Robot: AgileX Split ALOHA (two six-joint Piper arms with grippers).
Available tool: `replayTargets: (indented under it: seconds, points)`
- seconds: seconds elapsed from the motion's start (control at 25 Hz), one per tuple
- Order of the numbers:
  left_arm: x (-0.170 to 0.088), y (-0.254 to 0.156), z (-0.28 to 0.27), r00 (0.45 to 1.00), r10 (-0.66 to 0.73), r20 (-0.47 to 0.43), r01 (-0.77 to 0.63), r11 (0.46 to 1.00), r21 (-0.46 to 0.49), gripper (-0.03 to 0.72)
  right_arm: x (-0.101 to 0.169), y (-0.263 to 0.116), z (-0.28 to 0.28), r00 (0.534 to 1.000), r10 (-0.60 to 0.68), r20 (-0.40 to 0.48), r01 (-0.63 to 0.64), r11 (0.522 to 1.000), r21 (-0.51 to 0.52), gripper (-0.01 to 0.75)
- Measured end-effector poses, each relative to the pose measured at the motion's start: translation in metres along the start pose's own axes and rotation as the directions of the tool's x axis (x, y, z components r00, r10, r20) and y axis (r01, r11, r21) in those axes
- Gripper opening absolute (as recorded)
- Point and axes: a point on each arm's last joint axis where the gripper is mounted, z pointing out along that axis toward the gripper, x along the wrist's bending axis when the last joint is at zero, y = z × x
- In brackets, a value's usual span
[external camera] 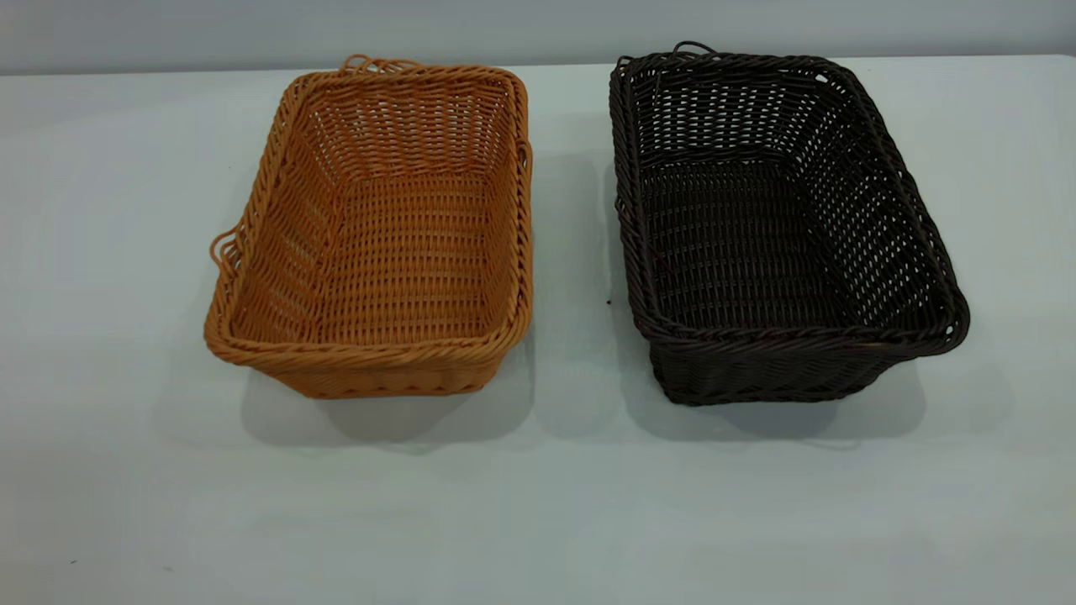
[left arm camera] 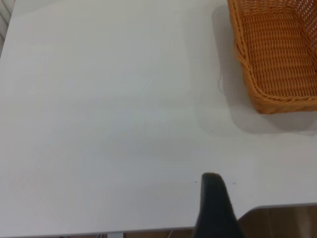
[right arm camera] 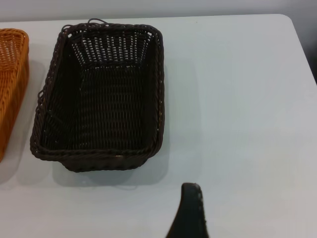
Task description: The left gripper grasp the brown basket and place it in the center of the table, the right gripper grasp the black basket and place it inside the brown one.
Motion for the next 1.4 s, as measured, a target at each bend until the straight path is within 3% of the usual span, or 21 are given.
replayTargets:
  seconds: [0.16, 0.32, 0.6, 0.8, 0.96, 1.08, 1.24, 1.32, 1.4]
  points:
    - [0.0, 0.0, 0.0, 1.0, 0.0, 0.0, 0.0, 1.0, 0.0, 0.449, 0.001, 0.002, 0.003, 1.0, 0.007, -0.011, -0.007, 1.0, 0.02, 0.555]
    - [0.001, 0.014, 0.002, 1.0, -0.002, 0.001, 0.002, 0.999, 0.045, 0.449, 0.005, 0.013, 0.021, 0.997, 0.051, -0.059, -0.041, 0.987, 0.158, 0.596]
    - [0.003, 0.069, 0.042, 1.0, 0.022, 0.013, -0.025, 0.978, 0.205, 0.522, 0.012, 0.033, 0.072, 0.981, 0.102, -0.166, -0.026, 0.913, 0.407, 0.616]
    - [0.0, 0.095, 0.088, 0.996, 0.039, 0.082, -0.058, 0.968, 0.242, 0.571, 0.021, 0.046, 0.116, 0.944, 0.196, -0.264, -0.048, 0.877, 0.479, 0.615]
    - [-0.001, 0.106, 0.117, 0.993, 0.056, 0.107, -0.08, 0.968, 0.237, 0.573, 0.026, 0.053, 0.158, 0.912, 0.286, -0.293, -0.083, 0.829, 0.553, 0.611]
    - [0.0, 0.11, 0.137, 0.993, 0.051, 0.106, -0.076, 0.966, 0.248, 0.573, 0.036, 0.053, 0.196, 0.89, 0.337, -0.307, -0.08, 0.779, 0.622, 0.604]
    - [0.002, 0.112, 0.156, 0.994, 0.047, 0.097, -0.071, 0.963, 0.258, 0.573, 0.07, 0.046, 0.24, 0.886, 0.343, -0.312, -0.031, 0.715, 0.698, 0.595]
    - [0.002, 0.113, 0.162, 0.994, 0.045, 0.095, -0.069, 0.961, 0.268, 0.573, 0.084, 0.033, 0.261, 0.889, 0.397, -0.23, -0.089, 0.641, 0.762, 0.594]
    - [0.002, 0.115, 0.166, 0.995, 0.043, 0.094, -0.067, 0.96, 0.27, 0.573, 0.093, 0.017, 0.276, 0.872, 0.483, -0.085, -0.21, 0.525, 0.825, 0.594]
